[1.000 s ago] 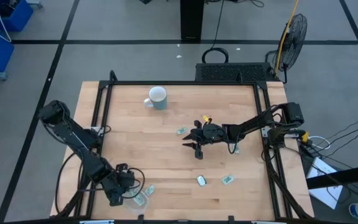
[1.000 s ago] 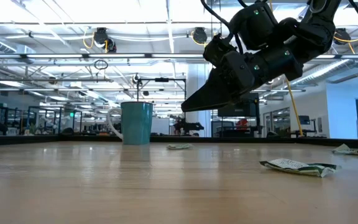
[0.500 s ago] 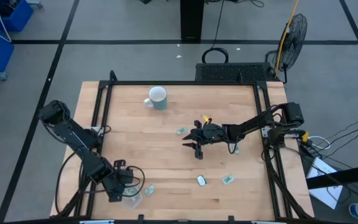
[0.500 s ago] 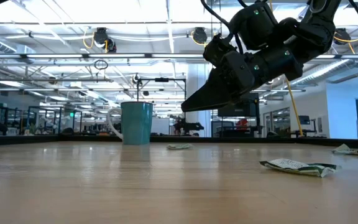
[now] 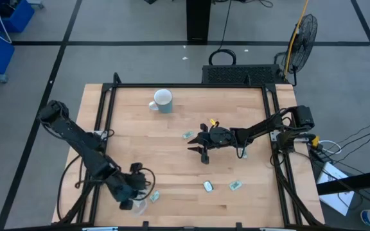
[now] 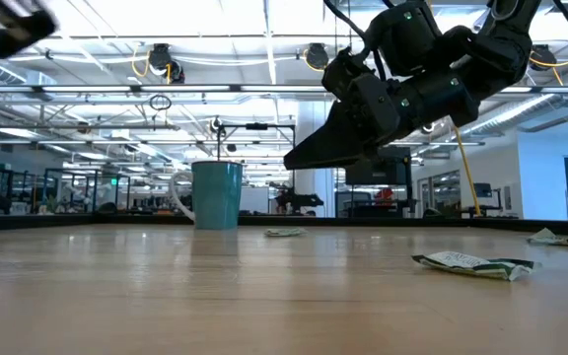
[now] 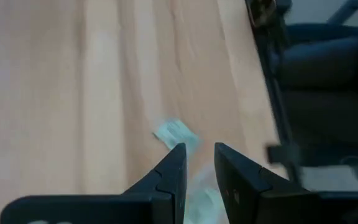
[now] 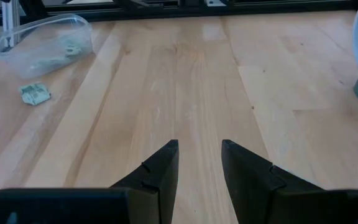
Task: Pick and place Stevia / Truvia into bins
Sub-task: Put the stevia packet into the transparent container
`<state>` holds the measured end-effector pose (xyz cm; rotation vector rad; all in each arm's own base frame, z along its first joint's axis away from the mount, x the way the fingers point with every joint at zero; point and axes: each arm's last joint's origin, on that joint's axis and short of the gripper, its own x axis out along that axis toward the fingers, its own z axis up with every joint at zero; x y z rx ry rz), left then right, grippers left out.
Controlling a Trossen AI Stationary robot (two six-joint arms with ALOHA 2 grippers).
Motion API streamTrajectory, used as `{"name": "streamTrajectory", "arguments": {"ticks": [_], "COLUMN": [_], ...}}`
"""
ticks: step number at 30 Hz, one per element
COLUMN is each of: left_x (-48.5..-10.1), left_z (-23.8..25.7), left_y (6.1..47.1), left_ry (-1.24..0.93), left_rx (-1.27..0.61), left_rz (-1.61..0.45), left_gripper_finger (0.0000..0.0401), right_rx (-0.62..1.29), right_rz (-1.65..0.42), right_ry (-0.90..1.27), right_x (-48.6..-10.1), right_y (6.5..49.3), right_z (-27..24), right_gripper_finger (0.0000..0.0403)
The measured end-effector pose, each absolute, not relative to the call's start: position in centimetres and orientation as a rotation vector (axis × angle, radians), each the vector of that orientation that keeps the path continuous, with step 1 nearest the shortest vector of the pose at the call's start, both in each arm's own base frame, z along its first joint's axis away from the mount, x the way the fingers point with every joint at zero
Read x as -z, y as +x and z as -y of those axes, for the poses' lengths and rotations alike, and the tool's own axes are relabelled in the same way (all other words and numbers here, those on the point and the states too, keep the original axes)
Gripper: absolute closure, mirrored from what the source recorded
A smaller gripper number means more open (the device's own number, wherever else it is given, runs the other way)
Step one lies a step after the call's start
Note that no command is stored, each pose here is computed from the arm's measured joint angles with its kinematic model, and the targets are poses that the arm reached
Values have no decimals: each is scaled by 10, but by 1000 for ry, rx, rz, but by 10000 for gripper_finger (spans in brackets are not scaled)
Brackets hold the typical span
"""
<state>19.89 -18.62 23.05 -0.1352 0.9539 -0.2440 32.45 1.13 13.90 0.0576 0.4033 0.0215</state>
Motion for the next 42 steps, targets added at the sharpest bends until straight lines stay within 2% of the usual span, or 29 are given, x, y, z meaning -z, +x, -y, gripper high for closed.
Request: {"name": "streamTrajectory", "arguments": {"ticks": [5,12,18,23,29,35,42], "left_x": [-220,-189,-152,-132,-128,-128,-129], "left_z": [173,172,175,174,173,164,152], "left_y": [218,247,260,265,269,273,280], "left_ry": [-130,-154,-139,-104,-42,128,154], "left_rx": [231,360,443,429,424,290,250], "left_rz": [-933,-959,-1077,-1126,-1106,-1030,-1015], "left_gripper_finger": [313,313,313,313,313,313,313], "right_rx": [-22,-22,-23,-23,-23,-23,-23], "right_rz": [-402,-401,-395,-395,-395,-395,-396], "right_ry": [58,59,59,59,60,60,59], "right_x": [-139,-139,-140,-140,-140,-140,-140], "right_y": [325,325,325,325,325,325,325], "right_z": [-11,-11,-11,-11,-11,-11,-11], "right_gripper_finger": [287,287,287,287,287,287,287]}}
